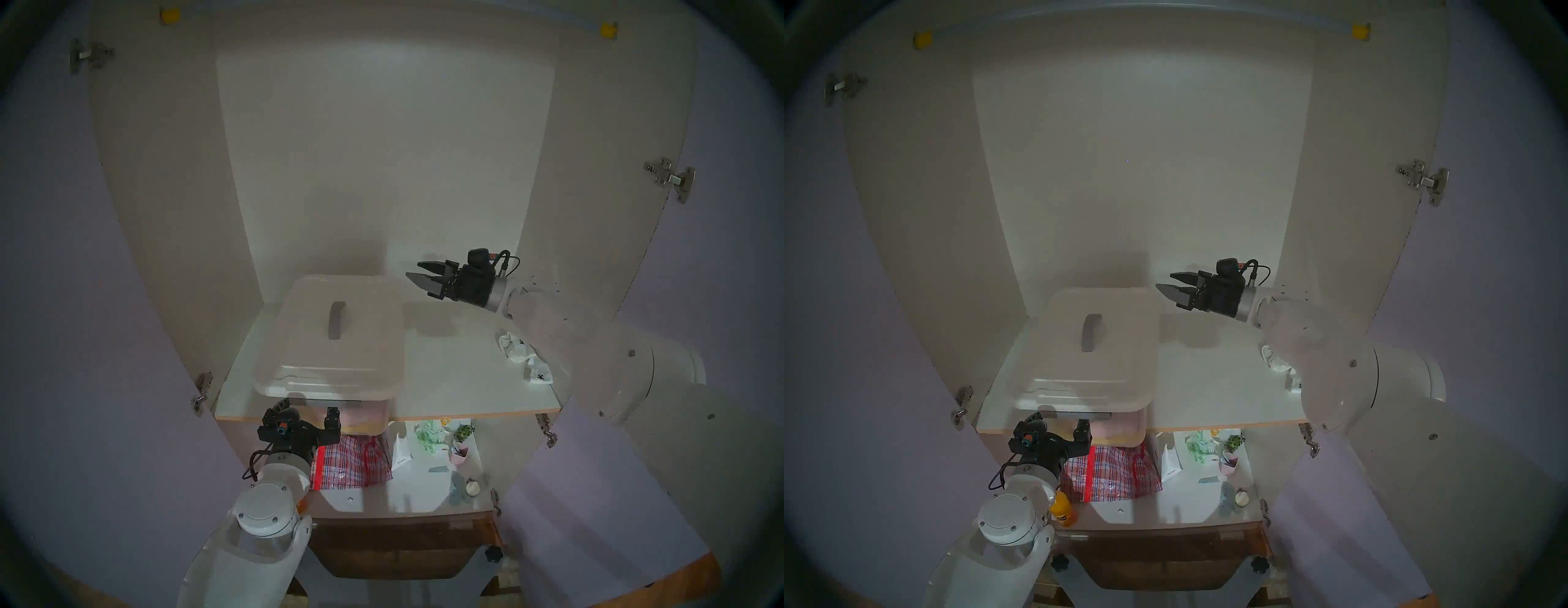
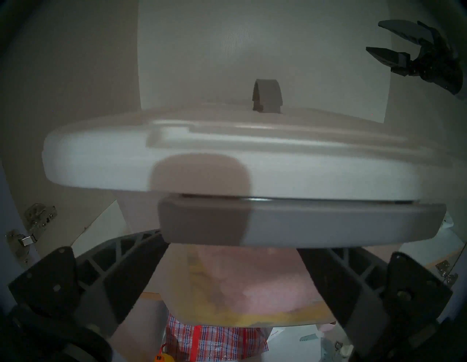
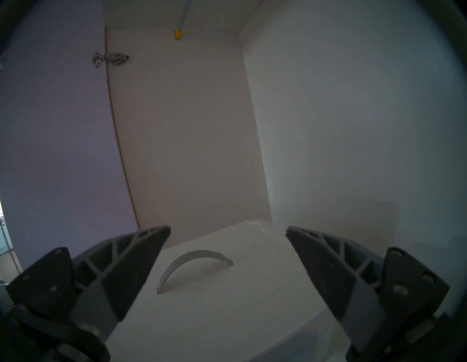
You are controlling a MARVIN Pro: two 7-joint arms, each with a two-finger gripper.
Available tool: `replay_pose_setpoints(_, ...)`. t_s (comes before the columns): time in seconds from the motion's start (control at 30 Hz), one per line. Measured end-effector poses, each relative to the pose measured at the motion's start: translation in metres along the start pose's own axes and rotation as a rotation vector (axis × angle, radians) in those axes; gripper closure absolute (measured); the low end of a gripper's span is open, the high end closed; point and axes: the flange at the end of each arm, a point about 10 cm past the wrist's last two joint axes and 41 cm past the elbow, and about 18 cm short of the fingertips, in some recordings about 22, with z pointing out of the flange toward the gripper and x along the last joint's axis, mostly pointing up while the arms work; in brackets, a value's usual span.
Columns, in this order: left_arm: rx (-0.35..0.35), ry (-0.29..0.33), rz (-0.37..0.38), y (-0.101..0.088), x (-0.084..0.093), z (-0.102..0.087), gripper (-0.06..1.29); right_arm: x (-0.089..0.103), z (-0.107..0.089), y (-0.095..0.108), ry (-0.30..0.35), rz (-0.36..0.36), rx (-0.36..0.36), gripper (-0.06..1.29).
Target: Take socks out of the storage bin, place them on top of the cabinet, and put the lid back on the bin
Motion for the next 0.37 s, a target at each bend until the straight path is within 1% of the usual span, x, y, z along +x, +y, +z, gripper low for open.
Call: replay_pose_setpoints(0.37, -0.001, 0.0, 0.0, -0.0001, 0.0001, -0.0001, -0.02, 0.0002, 0.0019, -0.0007, 0.004, 0.001, 0.002, -0.02)
